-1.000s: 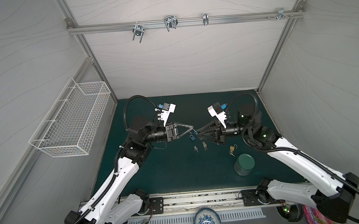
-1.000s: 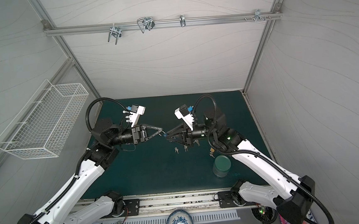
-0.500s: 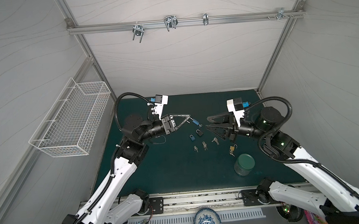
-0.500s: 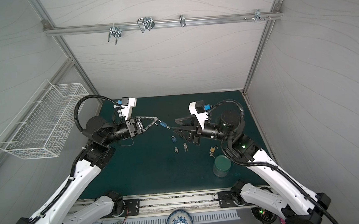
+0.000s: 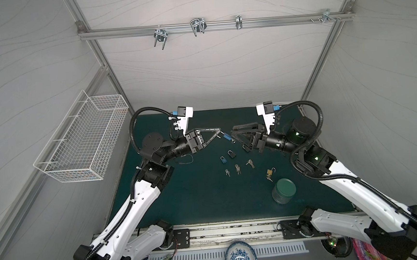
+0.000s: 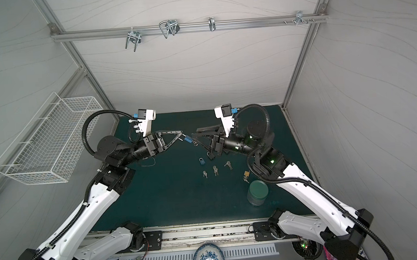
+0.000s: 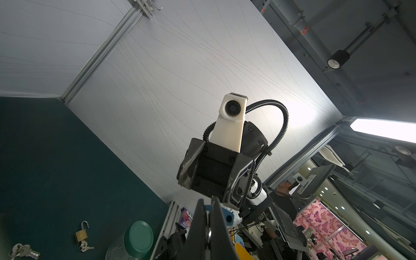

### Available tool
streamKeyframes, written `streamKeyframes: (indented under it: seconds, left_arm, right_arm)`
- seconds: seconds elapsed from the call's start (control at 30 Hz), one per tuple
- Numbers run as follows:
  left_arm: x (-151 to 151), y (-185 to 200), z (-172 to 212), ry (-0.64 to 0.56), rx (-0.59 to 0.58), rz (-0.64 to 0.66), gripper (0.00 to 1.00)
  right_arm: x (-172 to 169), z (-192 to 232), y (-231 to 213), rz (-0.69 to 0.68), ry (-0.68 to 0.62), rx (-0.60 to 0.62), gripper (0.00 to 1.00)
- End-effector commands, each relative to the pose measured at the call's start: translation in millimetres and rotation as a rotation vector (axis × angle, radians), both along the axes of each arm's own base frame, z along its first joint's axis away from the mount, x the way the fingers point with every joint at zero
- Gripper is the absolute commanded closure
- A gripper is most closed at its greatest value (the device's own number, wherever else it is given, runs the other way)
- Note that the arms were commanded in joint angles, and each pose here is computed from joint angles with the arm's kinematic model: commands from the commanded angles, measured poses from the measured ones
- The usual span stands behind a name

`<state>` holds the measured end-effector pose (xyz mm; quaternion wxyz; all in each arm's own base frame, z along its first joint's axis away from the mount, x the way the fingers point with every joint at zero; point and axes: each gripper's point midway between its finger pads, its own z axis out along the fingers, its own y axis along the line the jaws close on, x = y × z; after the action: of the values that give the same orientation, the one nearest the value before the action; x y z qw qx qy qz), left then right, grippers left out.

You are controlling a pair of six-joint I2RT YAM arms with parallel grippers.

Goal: Lock with the key

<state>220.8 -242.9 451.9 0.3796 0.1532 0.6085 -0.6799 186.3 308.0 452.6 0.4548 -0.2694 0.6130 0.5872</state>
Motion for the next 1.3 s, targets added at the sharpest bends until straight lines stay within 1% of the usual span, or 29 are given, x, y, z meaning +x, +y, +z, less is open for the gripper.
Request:
streamKeyframes:
  seconds: [0.0,0.17,0.3,0.37,0.47,0.53,0.6,0.7,1.03,1.2,1.27]
  left_arm:
    - [-13,0,24,-0.081,-0.042,-0.038,1.00]
    - [-13,0,24,-0.080,-0.040,-0.042,1.00]
    - [-13,0,21,-0.075,-0.042,-0.036,1.00]
    - [-12,1,22,-0.072,-0.047,-0.033,1.00]
    - [-11,2,24,-0.068,-0.055,-0.024,1.00]
    - [-9,2,23,-0.059,-0.058,-0.015,1.00]
    - [-9,2,22,-0.054,-0.069,-0.017,1.00]
    - [-10,2,26,-0.052,-0.092,-0.031,1.00]
    - [-9,1,20,-0.042,-0.086,-0.032,1.00]
    - [-8,1,18,-0.036,-0.082,-0.036,1.00]
    - [-7,1,18,-0.036,-0.083,-0.035,1.00]
  right_arm:
    - [-10,14,5,0.062,-0.006,0.033,0.54]
    - [-12,-2,13,0.093,0.022,0.005,0.59]
    - [-15,-3,12,0.098,0.011,0.006,0.62]
    - [-19,1,11,0.105,-0.030,0.006,0.63]
    - [-28,2,10,0.115,-0.157,-0.035,0.62]
    - [-29,0,7,0.086,-0.249,-0.065,0.61]
    - [-26,0,5,0.059,-0.299,-0.073,0.60]
    - [-31,7,5,0.073,-0.354,-0.068,0.60]
    - [-28,12,13,0.089,-0.370,-0.069,0.67]
    - [-26,9,18,0.099,-0.359,-0.081,0.76]
    - [-25,7,19,0.100,-0.353,-0.088,0.77]
